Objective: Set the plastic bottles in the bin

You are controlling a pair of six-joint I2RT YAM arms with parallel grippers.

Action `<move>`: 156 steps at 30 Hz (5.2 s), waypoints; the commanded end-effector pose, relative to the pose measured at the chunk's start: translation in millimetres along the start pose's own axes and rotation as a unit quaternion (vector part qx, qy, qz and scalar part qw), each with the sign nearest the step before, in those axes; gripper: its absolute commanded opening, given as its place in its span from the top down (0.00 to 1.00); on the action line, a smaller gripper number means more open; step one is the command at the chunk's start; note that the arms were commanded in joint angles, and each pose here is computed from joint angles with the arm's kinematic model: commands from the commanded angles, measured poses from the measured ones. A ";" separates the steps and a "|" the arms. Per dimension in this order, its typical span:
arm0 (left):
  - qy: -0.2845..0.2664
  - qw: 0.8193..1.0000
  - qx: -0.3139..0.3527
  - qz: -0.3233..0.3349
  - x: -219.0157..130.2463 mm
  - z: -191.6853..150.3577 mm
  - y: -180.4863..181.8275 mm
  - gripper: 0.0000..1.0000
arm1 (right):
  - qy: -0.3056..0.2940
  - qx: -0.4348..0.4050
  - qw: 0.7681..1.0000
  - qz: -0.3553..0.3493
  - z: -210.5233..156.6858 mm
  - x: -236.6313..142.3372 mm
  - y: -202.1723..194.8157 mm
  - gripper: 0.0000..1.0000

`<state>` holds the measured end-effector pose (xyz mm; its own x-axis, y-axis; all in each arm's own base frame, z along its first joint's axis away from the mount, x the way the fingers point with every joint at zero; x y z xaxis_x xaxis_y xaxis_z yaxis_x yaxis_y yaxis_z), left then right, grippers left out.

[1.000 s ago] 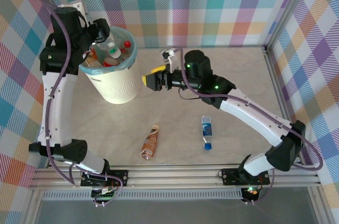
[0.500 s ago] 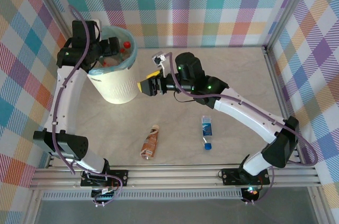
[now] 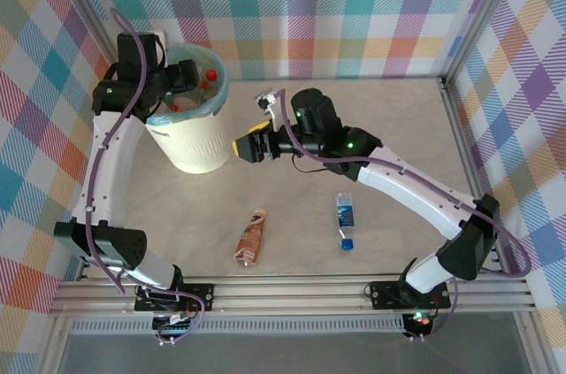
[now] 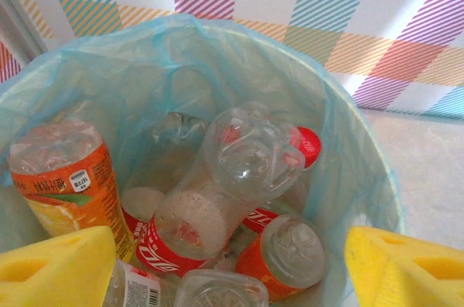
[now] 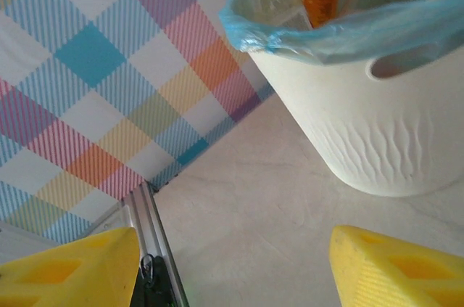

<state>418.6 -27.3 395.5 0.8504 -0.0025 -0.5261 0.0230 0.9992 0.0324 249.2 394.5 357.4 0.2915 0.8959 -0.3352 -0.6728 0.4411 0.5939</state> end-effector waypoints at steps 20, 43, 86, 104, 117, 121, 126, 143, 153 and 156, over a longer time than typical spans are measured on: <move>-0.087 0.943 0.161 -0.276 -108.9 -85.0 -208.4 0.20 | 0.086 0.167 0.882 -0.432 -186.3 -173.2 -164.1 0.16; 0.089 0.928 0.164 -0.323 -75.0 -225.2 -327.2 0.17 | 0.132 0.261 0.835 -0.467 -267.2 -147.1 -227.4 0.21; 0.109 0.846 -0.004 -0.521 -145.5 -138.5 -331.5 0.10 | -0.084 0.094 0.985 -0.119 -115.2 -144.2 -94.3 0.49; 0.161 0.862 0.001 -0.481 -114.3 -158.1 -343.0 0.21 | -0.045 0.121 0.990 -0.054 -119.9 -127.6 -76.2 0.49; 0.176 0.877 -0.024 -0.447 -94.2 -165.2 -339.3 0.19 | -0.044 0.113 0.992 -0.041 -120.5 -130.4 -70.2 0.49; 0.174 0.876 -0.028 -0.449 -94.1 -162.0 -340.0 0.20 | -0.043 0.114 0.992 -0.041 -122.5 -130.9 -70.8 0.49; 0.174 0.873 -0.029 -0.456 -95.5 -160.6 -342.5 0.25 | -0.041 0.113 0.992 -0.043 -123.5 -131.3 -71.1 0.47; 0.059 0.909 -0.087 -0.404 -104.5 -74.3 -266.7 0.38 | -0.096 0.090 0.991 -0.038 -65.3 -134.4 -48.5 0.27; -0.022 0.935 -0.118 -0.333 -109.5 -16.6 -182.2 0.40 | -0.116 0.088 0.988 -0.060 -4.0 -100.4 -41.6 0.30; -0.015 0.948 -0.104 -0.300 -107.3 -28.0 -169.7 0.39 | -0.096 0.123 0.977 -0.143 -18.2 -90.3 -78.0 0.29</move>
<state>317.2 -208.6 434.3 0.7224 -0.6196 -0.3069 0.4328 0.7514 -0.4981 248.5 288.9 353.2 0.5152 0.8133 -0.2703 -0.4884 0.5377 0.6872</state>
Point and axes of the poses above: each hand's point on the last joint's axis, 136 mm out from that joint toward the fingers, its own x axis out along the fingers, its own y axis along the line the jaws close on, z = x × y, the point moved 1 cm from there along -x, back along the fingers, and after that the axes turned 10 degrees about x, right-handed, at the moved point
